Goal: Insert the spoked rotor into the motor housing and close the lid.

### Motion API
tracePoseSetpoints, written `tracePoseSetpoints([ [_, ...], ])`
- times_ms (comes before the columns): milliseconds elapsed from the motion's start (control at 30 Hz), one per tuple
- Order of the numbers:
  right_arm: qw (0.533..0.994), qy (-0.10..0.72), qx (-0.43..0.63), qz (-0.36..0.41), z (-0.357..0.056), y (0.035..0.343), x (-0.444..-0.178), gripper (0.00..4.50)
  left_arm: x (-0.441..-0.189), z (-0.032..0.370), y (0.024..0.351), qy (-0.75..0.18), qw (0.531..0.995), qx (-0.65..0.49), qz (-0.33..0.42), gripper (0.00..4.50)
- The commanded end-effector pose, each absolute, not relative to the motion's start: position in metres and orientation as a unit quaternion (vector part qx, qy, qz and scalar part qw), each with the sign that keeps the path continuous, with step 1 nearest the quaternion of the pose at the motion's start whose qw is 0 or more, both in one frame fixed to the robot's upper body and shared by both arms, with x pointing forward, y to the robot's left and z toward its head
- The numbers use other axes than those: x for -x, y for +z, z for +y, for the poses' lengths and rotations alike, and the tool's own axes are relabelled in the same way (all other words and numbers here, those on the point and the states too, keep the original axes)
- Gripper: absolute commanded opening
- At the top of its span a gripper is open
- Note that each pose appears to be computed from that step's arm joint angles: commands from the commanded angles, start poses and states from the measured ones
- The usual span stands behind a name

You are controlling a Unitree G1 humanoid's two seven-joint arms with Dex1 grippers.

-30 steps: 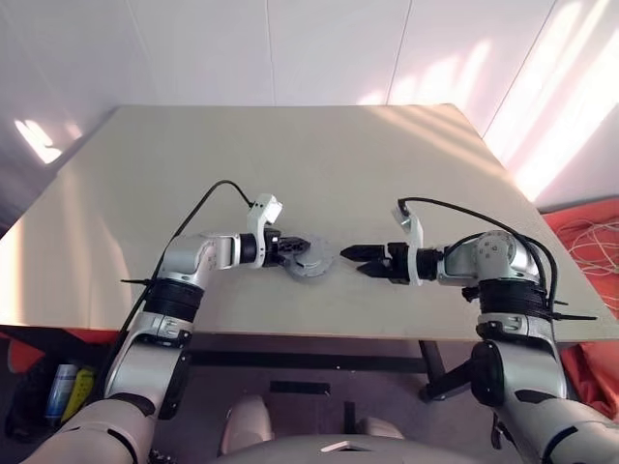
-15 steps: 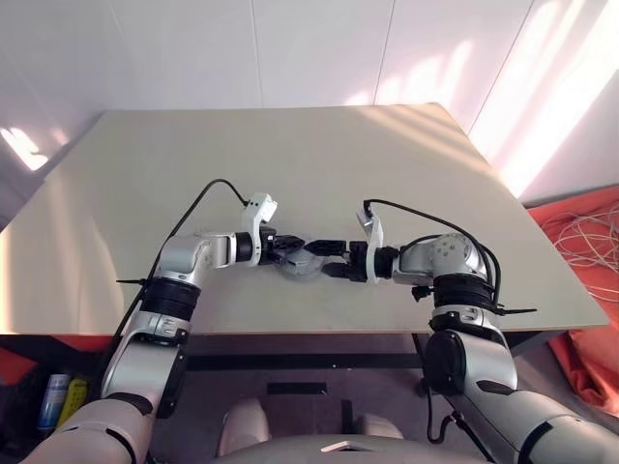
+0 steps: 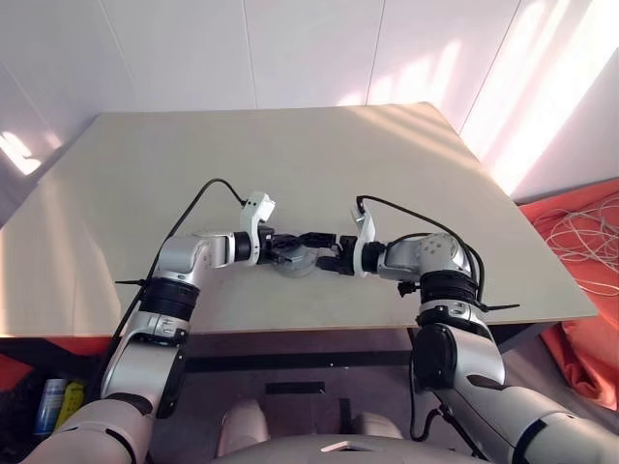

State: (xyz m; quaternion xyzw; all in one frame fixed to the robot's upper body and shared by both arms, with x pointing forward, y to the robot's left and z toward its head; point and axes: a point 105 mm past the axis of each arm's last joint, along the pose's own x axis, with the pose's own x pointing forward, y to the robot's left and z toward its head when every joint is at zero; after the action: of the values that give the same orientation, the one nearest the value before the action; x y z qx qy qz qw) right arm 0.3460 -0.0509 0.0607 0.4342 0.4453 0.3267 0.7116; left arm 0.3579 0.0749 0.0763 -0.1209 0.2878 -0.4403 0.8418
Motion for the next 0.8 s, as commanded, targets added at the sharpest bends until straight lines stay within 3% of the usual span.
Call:
tracePoseSetpoints([
  [33,0.714,0.365,-0.438,0.407,-0.031,0.087,-0.355,3.89,-0.353,0.079,0.055,-0.421,0.838,0.117,0.327,0.0],
  [200,0.715,0.373,-0.439,0.396,-0.033,0.094,-0.358,2.19,-0.353,0.08,0.054,-0.418,0.84,0.119,0.325,0.0],
  [267,0.715,0.376,-0.439,0.392,-0.033,0.096,-0.358,1.78,-0.353,0.08,0.054,-0.418,0.84,0.12,0.325,0.0],
  [800,0.742,0.343,-0.42,0.394,-0.039,0.084,-0.366,1.67,-0.353,0.082,0.054,-0.414,0.843,0.121,0.321,0.0],
])
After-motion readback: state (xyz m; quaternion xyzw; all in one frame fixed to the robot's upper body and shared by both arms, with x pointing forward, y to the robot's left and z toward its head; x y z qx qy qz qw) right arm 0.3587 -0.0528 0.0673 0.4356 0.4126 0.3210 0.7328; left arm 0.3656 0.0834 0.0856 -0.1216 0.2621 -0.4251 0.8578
